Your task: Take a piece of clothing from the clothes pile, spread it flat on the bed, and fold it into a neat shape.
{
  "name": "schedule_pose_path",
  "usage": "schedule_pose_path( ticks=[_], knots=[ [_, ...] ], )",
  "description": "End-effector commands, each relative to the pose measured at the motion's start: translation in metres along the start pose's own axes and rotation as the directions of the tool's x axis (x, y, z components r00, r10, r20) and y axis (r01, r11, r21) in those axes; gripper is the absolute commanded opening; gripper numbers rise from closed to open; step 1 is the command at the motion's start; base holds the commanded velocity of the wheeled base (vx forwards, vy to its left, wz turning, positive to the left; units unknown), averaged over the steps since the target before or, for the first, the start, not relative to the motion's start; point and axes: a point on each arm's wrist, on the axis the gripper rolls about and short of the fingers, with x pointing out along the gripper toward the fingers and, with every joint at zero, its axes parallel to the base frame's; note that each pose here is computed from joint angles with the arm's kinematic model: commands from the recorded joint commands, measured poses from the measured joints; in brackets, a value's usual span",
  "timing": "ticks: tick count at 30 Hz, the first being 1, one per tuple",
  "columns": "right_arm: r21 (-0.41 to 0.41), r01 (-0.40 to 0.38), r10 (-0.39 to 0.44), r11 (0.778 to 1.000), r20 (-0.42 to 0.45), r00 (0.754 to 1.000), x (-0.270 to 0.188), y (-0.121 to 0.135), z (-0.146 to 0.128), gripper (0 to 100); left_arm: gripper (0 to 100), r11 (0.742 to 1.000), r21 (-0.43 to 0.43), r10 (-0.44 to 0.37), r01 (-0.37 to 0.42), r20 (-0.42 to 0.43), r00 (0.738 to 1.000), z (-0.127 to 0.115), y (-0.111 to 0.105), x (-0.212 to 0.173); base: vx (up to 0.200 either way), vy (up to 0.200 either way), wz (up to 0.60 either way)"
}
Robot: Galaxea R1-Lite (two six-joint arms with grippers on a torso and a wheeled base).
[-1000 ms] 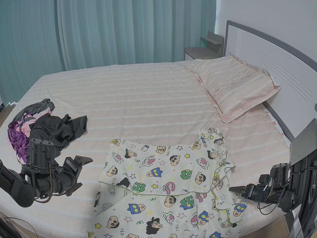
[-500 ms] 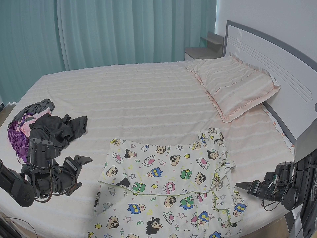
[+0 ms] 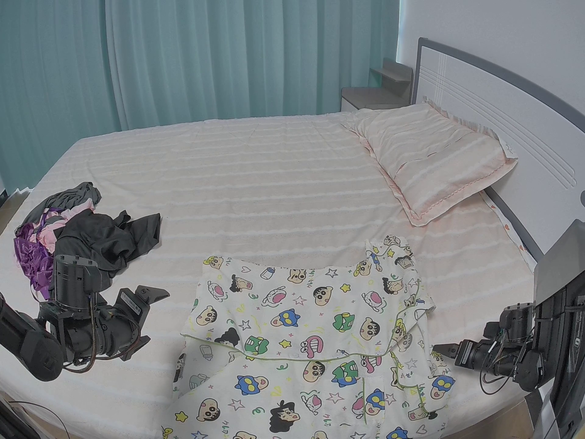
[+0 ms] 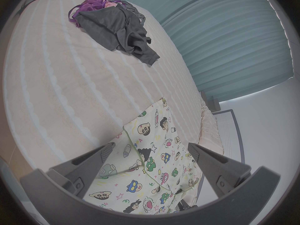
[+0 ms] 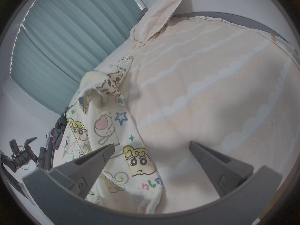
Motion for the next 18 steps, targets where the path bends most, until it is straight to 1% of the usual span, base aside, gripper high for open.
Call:
schedule_pose_path(
  ticks=[1, 9, 18],
  knots=[
    [-0.064, 0.019, -0.022, 0.998, -0.037, 0.999, 0.01, 0.01, -0.014, 100, 100, 1.0, 0.0, 0.002, -0.002, -0.001, 1.0, 0.0, 0.0, 0.0, 0.0, 0.0, 0.0],
    [-0.131, 0.033, -0.036, 0.991, -0.017, 0.999, 0.011, 0.028, -0.021, 100, 100, 1.0, 0.0, 0.001, -0.001, 0.0, 1.0, 0.0, 0.0, 0.0, 0.0, 0.0, 0.0],
    [-0.161, 0.008, -0.011, 0.987, -0.015, 1.0, 0.01, 0.04, -0.026, 100, 100, 1.0, 0.0, 0.001, -0.001, 0.0, 1.0, 0.0, 0.0, 0.0, 0.0, 0.0, 0.0]
  ],
)
